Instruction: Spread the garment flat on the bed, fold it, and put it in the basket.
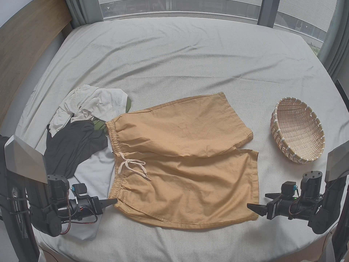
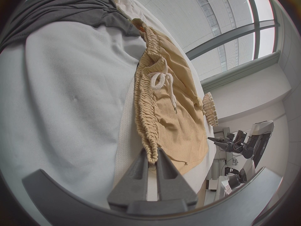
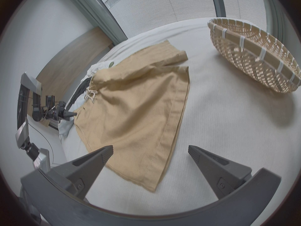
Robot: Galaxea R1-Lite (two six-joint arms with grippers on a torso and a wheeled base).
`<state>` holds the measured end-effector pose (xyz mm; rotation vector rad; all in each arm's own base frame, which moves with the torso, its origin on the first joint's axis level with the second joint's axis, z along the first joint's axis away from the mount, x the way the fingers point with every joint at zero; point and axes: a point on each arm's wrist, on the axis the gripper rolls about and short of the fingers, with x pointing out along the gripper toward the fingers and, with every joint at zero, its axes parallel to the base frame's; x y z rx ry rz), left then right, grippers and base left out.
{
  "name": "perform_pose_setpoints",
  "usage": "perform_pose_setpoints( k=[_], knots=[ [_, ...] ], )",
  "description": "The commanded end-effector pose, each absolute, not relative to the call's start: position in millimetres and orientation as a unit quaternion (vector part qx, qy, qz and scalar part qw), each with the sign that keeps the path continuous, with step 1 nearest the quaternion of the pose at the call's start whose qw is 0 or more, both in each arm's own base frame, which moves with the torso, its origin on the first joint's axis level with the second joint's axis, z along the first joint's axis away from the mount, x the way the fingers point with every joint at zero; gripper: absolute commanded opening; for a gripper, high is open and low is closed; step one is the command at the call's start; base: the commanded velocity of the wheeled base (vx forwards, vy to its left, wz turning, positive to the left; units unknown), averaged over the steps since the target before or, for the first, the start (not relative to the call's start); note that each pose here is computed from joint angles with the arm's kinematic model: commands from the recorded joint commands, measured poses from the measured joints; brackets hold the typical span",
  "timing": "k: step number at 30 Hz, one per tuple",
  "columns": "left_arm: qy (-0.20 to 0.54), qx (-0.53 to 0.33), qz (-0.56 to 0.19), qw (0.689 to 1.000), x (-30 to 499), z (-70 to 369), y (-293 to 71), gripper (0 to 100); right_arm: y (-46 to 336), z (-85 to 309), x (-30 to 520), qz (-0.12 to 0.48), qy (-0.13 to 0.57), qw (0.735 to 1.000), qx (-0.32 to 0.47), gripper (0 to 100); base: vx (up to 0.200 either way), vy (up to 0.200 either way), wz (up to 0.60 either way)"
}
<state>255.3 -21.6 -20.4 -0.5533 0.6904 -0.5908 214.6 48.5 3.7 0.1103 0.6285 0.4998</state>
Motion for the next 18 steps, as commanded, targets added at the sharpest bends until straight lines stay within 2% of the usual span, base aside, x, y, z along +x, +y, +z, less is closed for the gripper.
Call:
perform_pose_setpoints(
  k=[1,7,18],
  knots=[
    [0.328,-0.262,-0.282,0.863,255.5,-20.6,-21.5,0,48.3,-14.1,208.2,0.242,0.353,0.902,0.053,100,0.0,0.0,0.0],
    [0.328,-0.262,-0.282,0.862,255.5,-21.0,-21.5,0,49.7,-26.7,207.0,0.242,0.378,0.892,0.052,100,0.0,0.0,0.0],
    [0.329,-0.262,-0.283,0.862,255.4,-20.9,-21.9,0,58.8,-26.5,204.6,0.27,0.379,0.883,0.052,100,0.0,0.0,0.0]
  ],
)
